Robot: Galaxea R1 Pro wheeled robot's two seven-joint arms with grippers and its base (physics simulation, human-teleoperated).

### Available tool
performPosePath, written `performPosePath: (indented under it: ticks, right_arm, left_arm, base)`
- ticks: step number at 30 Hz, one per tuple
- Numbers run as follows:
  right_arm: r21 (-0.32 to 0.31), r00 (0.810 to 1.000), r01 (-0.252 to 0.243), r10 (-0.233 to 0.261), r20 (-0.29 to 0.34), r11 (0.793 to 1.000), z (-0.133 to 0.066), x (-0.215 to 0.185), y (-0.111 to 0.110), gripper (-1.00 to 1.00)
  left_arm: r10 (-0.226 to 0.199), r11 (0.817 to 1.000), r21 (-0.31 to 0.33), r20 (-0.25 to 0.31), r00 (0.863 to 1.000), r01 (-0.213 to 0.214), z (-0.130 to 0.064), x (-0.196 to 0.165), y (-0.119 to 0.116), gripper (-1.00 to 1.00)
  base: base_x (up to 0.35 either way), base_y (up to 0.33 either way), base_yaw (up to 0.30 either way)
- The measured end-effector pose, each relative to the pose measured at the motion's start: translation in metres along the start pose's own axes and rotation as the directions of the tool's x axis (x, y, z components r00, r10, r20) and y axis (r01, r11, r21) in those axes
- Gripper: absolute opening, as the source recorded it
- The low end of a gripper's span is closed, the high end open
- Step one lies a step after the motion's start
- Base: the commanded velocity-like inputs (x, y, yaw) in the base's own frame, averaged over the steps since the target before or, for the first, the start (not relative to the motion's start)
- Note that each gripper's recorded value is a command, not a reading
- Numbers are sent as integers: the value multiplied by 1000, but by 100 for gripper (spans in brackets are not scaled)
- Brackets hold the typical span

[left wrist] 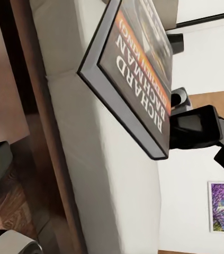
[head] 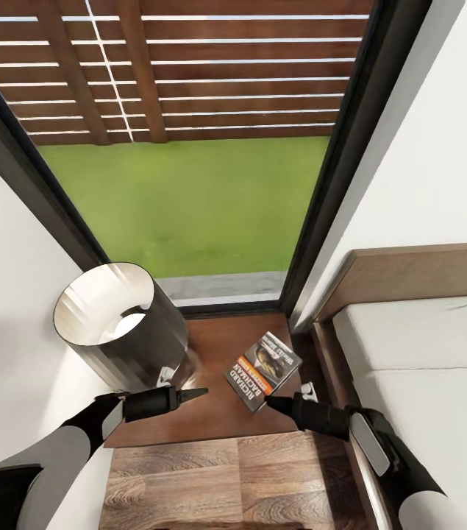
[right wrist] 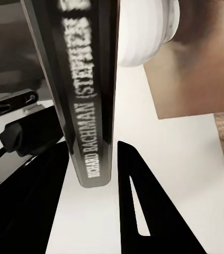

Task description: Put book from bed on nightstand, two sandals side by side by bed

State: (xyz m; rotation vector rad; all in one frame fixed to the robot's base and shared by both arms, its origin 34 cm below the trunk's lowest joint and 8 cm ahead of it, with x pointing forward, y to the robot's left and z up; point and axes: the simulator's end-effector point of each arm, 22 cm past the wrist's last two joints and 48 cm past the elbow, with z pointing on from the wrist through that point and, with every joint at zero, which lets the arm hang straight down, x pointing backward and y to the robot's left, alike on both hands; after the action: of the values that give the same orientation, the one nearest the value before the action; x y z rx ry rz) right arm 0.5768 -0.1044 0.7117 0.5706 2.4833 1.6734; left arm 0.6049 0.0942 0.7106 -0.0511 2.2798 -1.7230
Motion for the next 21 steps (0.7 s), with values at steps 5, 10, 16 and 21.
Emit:
performPosePath:
  ticks: [5, 10, 16, 21]
  right_arm:
    - [-3, 1000, 4, -4, 2, 1000, 0, -1, 1, -100]
    - [-11, 1000, 3, -3, 4, 1000, -1, -2, 3, -100]
    - [-20, 1000, 3, -3, 4, 1000, 0, -2, 5, -100]
    - [-128, 1000, -6, 7, 6, 992, -2, -3, 29, -100]
  left_arm:
    - [-16, 1000, -4, -6, 1000, 16, 0, 6, 2, 100]
    - [-45, 999, -17, -15, 999, 45, 0, 17, 7, 100]
    - [-74, 995, -74, -22, 997, 72, -1, 27, 21, 100]
    - [-73, 994, -85, -22, 997, 70, -1, 29, 24, 100]
  base:
    - [0, 0, 0]
    - [0, 0, 0]
    - [0, 0, 0]
    - [0, 0, 0]
